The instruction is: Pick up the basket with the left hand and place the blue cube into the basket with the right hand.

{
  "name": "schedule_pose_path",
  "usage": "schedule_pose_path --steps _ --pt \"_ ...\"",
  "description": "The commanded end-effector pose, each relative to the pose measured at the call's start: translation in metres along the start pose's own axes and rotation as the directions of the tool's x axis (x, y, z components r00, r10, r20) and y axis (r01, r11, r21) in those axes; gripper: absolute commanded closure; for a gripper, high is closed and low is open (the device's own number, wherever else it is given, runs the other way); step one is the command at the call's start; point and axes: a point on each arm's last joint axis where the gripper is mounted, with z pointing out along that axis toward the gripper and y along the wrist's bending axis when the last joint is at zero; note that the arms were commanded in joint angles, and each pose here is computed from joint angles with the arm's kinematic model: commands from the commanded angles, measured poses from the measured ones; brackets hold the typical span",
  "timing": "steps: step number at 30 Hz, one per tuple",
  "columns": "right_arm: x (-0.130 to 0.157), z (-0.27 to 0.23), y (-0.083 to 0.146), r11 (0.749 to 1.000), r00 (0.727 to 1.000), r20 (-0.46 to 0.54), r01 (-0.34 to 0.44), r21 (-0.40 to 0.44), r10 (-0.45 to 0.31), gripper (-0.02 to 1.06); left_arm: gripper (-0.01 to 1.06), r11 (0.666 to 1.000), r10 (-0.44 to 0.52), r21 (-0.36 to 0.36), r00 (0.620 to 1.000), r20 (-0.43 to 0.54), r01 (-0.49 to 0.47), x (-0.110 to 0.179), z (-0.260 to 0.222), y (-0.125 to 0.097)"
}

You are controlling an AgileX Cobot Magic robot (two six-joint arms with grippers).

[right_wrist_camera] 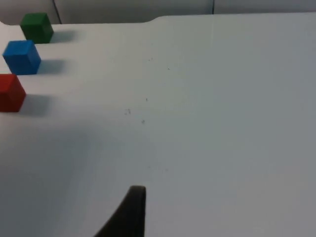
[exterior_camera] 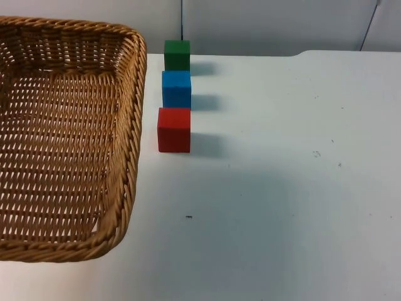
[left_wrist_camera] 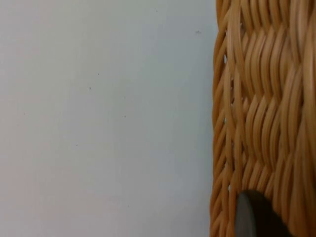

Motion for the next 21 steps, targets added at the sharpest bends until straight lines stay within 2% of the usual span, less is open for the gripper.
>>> schedule_pose_path --steps 1,4,7,12,13,16,17,18,21 --pt "-0.011 -0.006 0.003 0.998 0.993 0.1 0.056 -0.021 -0.054 0.0 1.05 0.999 -0.008 0.035 1.0 0.011 0.008 -0.003 -0.002 -0.004" --pt "-0.023 -0.004 0.004 0.998 0.99 0.129 0.054 -0.033 -0.05 0.0 1.05 0.999 -0.006 0.037 1.0 0.005 0.006 -0.002 -0.002 -0.004" --pt "-0.035 0.004 0.004 0.998 0.994 0.098 0.044 -0.045 -0.04 0.0 1.05 0.999 -0.006 0.04 1.0 -0.002 0.006 -0.002 -0.002 -0.004" --pt "-0.082 0.029 0.007 0.994 0.999 0.033 0.034 -0.106 -0.031 0.0 1.05 0.999 -0.006 0.04 1.0 -0.004 0.006 -0.001 -0.002 -0.004" --pt "-0.082 0.029 0.007 0.994 0.999 0.033 0.034 -0.106 -0.031 0.0 1.05 0.999 -0.006 0.04 1.0 -0.004 0.006 -0.001 -0.002 -0.004" --pt "-0.119 0.044 0.013 0.983 0.998 0.051 0.044 -0.177 -0.036 0.0 1.05 0.999 -0.005 0.032 1.0 -0.011 0.005 0.0 -0.002 -0.003" --pt "-0.119 0.044 0.013 0.983 0.998 0.051 0.044 -0.177 -0.036 0.0 1.05 0.999 -0.005 0.032 1.0 -0.011 0.005 0.0 -0.002 -0.003" --pt "-0.131 0.05 0.014 0.979 0.998 0.051 0.039 -0.199 -0.029 0.0 1.05 0.999 -0.007 0.034 1.0 -0.012 0.007 0.0 -0.002 -0.004" --pt "-0.17 0.079 0.02 0.957 1.0 0.016 0.018 -0.289 -0.013 0.04 1.05 0.999 -0.005 0.038 1.0 -0.019 0.006 0.001 -0.002 -0.004"
